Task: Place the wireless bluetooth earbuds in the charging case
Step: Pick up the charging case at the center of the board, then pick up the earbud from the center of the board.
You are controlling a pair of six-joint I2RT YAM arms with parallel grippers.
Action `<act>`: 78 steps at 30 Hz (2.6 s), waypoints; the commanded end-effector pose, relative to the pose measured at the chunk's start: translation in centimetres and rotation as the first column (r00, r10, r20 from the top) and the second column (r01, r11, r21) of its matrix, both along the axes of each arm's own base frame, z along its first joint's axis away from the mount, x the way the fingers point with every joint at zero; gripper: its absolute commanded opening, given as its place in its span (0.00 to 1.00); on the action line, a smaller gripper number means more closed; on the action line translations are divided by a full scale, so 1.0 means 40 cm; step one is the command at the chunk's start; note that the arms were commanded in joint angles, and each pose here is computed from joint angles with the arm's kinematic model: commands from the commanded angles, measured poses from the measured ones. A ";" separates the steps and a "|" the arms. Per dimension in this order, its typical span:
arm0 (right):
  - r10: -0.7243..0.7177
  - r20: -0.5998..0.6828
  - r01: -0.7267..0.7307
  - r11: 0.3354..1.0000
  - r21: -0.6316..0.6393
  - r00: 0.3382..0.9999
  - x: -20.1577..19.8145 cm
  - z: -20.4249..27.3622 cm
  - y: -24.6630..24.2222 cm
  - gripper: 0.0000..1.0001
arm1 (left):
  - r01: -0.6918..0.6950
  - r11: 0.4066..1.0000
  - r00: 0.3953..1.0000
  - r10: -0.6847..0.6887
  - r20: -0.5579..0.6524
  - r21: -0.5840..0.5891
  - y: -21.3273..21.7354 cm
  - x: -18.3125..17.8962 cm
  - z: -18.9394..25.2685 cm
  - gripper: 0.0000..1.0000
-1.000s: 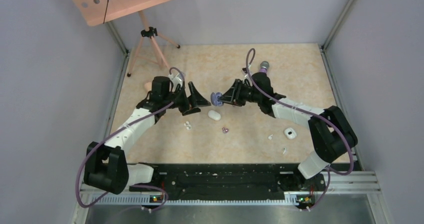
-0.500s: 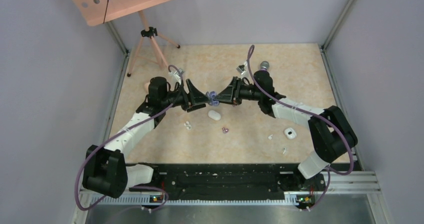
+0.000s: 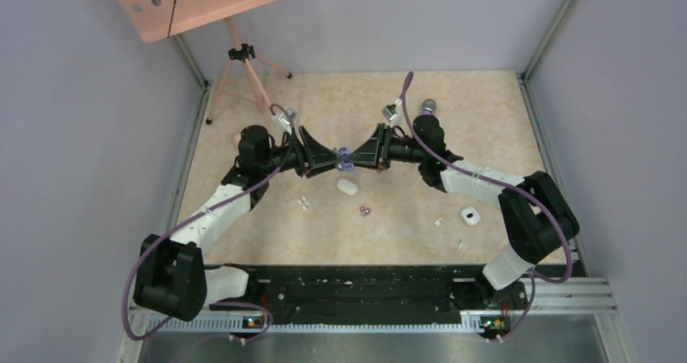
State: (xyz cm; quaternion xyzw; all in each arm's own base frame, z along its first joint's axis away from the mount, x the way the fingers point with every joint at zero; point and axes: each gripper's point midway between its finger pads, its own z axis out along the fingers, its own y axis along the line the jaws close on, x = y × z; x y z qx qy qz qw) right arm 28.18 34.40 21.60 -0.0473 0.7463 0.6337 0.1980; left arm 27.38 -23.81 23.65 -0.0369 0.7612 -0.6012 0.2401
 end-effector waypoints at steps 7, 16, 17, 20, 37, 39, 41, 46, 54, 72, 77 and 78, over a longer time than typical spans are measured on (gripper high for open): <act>0.025 0.055 -0.028 0.999 0.043 0.998 -0.016 0.036 0.011 0.15 | -0.009 0.999 0.998 0.011 0.056 -0.040 0.001 0.005 0.031 0.53; 0.027 0.045 -0.028 0.999 0.033 0.999 -0.015 0.028 0.014 0.16 | -0.034 0.999 0.998 0.036 0.046 -0.034 0.005 0.011 0.032 0.23; 0.026 0.043 -0.027 0.999 0.030 0.999 -0.015 0.027 0.014 0.21 | -0.036 0.999 0.998 0.037 0.045 -0.033 0.005 0.011 0.032 0.21; 0.009 0.038 -0.010 1.000 0.011 0.999 -0.008 0.021 0.009 0.53 | -0.057 0.998 0.998 0.058 0.024 -0.018 0.009 0.017 0.023 0.14; -0.455 0.316 0.535 0.516 -0.669 0.833 0.156 -0.212 -0.353 0.45 | -0.085 0.981 0.993 0.097 -0.063 0.175 0.065 0.005 -0.068 0.00; -0.422 0.326 0.516 0.490 -0.703 0.846 0.165 -0.236 -0.316 0.45 | -0.090 0.979 0.993 0.102 -0.058 0.185 0.068 0.004 -0.066 0.00; -0.399 0.317 0.490 0.477 -0.730 0.861 0.176 -0.263 -0.281 0.44 | -0.098 0.975 0.993 0.110 -0.052 0.199 0.073 0.003 -0.067 0.00; -0.420 0.273 0.455 0.433 -0.778 0.866 0.209 -0.330 -0.256 0.43 | -0.106 0.972 0.991 0.119 -0.053 0.211 0.079 -0.004 -0.069 0.00; -0.454 0.238 0.437 0.406 -0.803 0.859 0.226 -0.368 -0.236 0.43 | -0.107 0.971 0.991 0.122 -0.058 0.215 0.079 0.000 -0.074 0.00; -0.489 0.209 0.436 0.412 -0.800 0.847 0.259 -0.404 -0.202 0.28 | -0.093 0.976 0.993 0.107 -0.059 0.198 0.074 -0.008 -0.076 0.00; -0.498 0.213 0.442 0.403 -0.802 0.841 0.262 -0.410 -0.204 0.20 | -0.088 0.976 0.993 0.102 -0.061 0.198 0.074 -0.013 -0.081 0.00; -0.497 0.213 0.441 0.403 -0.801 0.841 0.261 -0.410 -0.204 0.17 | -0.087 0.976 0.993 0.101 -0.064 0.198 0.074 -0.014 -0.082 0.00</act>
